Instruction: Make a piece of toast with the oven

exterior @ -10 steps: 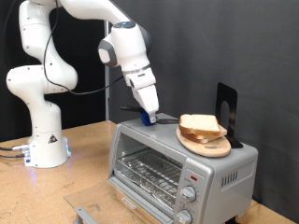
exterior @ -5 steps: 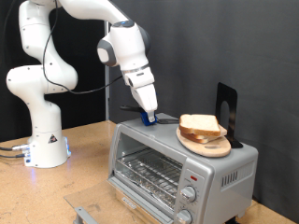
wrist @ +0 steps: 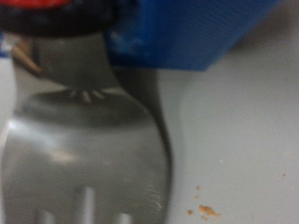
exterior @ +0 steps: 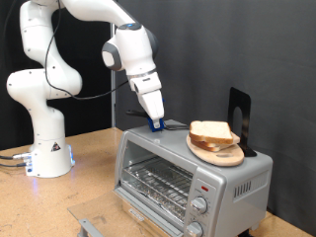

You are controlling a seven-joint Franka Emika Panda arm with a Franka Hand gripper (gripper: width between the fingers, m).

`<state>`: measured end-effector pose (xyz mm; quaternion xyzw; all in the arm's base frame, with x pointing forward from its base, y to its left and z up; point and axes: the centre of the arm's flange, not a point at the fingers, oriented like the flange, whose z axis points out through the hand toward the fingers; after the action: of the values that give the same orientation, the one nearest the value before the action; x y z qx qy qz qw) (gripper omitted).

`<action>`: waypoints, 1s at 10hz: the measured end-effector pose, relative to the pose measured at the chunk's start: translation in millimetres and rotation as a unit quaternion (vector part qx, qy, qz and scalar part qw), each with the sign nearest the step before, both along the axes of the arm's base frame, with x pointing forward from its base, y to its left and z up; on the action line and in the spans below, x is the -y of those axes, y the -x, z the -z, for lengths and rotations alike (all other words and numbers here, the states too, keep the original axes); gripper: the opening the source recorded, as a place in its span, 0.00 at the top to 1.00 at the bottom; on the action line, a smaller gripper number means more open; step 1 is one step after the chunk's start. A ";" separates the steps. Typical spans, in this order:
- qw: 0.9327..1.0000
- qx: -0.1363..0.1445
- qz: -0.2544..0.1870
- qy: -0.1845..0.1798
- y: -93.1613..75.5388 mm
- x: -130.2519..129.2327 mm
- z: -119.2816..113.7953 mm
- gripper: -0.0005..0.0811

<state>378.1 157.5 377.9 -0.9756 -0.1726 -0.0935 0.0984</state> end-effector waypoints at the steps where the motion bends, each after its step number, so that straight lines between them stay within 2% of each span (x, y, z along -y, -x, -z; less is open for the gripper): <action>1: 1.000 -0.001 0.003 0.000 0.0 0.0 0.0 0.42; 2: 1.000 -0.001 0.005 -0.001 0.0 0.0 0.0 0.45; 7: 1.000 -0.002 0.017 -0.005 0.1 0.4 -2.4 0.45; 10: 0.999 -0.001 0.019 -0.035 3.9 4.5 -30.9 0.45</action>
<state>374.1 153.0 408.7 -0.9748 -0.1503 -0.1007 0.1306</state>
